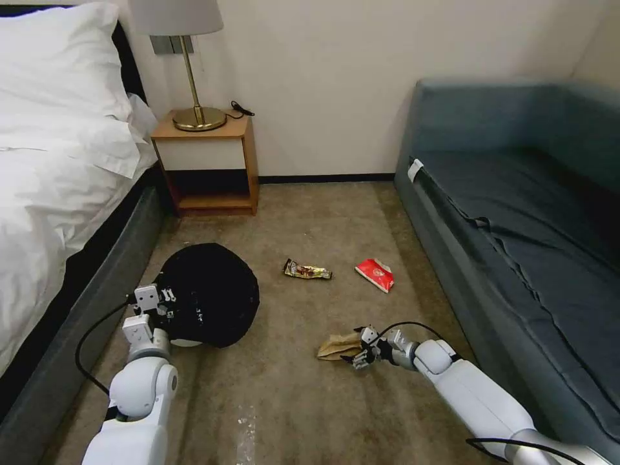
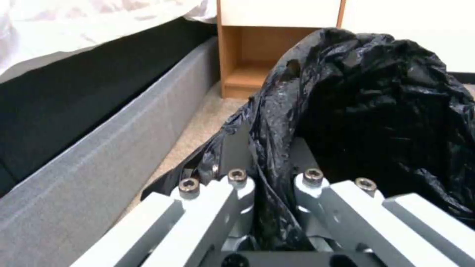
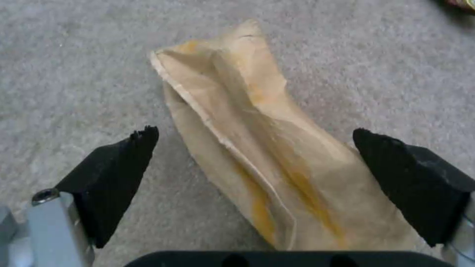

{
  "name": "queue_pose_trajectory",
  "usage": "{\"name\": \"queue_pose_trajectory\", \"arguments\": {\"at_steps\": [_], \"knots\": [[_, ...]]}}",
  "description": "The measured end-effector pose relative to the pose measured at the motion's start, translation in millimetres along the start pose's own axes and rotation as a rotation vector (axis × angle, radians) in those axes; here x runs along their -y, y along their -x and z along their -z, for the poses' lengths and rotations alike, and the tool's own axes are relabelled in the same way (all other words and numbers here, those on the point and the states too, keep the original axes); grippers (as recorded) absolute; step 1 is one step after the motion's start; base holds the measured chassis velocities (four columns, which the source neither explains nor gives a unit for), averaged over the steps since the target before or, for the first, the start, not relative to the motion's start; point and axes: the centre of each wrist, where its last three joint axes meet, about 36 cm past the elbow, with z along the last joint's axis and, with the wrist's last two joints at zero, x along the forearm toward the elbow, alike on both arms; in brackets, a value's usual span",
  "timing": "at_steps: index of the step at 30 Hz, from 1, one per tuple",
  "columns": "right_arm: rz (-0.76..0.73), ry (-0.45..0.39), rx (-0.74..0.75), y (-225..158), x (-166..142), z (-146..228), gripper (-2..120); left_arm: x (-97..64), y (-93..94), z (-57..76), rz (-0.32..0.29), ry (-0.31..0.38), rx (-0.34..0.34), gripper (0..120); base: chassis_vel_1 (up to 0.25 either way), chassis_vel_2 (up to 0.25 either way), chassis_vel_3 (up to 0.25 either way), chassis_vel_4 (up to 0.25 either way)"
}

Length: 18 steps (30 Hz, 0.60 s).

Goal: Pick up the trash bin, then pick up the garbage on the floor and place it into the trash bin.

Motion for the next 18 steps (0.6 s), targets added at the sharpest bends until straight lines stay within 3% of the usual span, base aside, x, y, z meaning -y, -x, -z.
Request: {"name": "queue_pose_trajectory", "arguments": {"at_steps": [10,18], "knots": [[0.002,-0.014,0.007,17.8,6.9,-0.7,100,4.3,-3.8,-12.0,-0.011,0.0,-0.018,4,0.0,0.0,0.0,0.0],[0.009,-0.012,0.017,23.1,2.8,-6.2,96,4.9,-3.6,-12.8,-0.008,-0.006,-0.017,4,0.0,0.0,0.0,0.0]]}}
